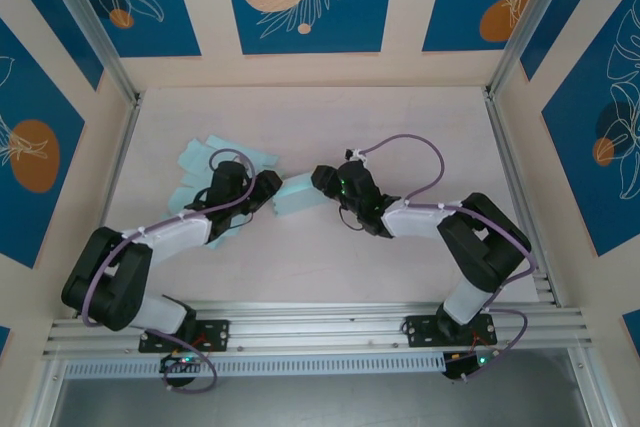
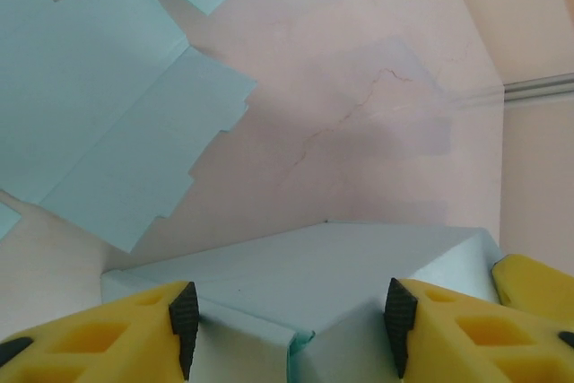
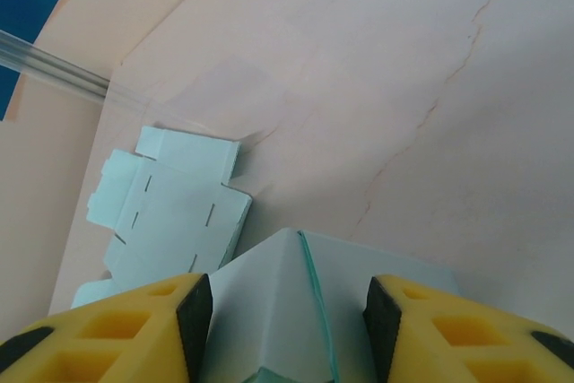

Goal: Fold the paper box

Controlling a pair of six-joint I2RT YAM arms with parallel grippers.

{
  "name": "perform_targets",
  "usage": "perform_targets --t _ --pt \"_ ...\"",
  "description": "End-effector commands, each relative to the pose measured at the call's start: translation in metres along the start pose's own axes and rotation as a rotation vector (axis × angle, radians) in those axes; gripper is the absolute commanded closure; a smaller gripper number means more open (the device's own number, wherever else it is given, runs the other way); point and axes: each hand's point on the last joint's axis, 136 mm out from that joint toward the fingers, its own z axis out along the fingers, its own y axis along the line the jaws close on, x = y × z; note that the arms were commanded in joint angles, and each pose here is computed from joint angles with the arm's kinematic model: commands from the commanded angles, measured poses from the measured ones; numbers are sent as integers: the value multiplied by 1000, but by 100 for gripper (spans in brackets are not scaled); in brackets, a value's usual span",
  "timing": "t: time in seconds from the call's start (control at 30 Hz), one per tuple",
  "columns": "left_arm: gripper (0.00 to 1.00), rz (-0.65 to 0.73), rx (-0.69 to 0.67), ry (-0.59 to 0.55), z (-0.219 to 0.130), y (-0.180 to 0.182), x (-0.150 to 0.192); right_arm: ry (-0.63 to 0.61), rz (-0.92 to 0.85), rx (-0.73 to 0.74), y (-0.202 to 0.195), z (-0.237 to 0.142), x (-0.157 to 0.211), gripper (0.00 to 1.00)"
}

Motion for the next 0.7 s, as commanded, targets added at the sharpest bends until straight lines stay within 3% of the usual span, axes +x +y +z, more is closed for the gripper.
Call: perform_targets --t 0.0,0.07,0.3,0.4,0.67 --pt "41 30 -22 149 6 7 38 382 -106 321 -109 -17 111 47" --pt "42 33 -28 171 8 10 47 395 -98 321 -109 -15 116 47" --pt "59 36 -100 230 15 44 82 407 -67 342 -113 -11 120 47" --pt "73 47 -154 236 13 69 93 405 -46 350 -117 -12 119 47" --pt "95 68 -230 225 8 108 103 438 14 266 -110 -11 120 47"
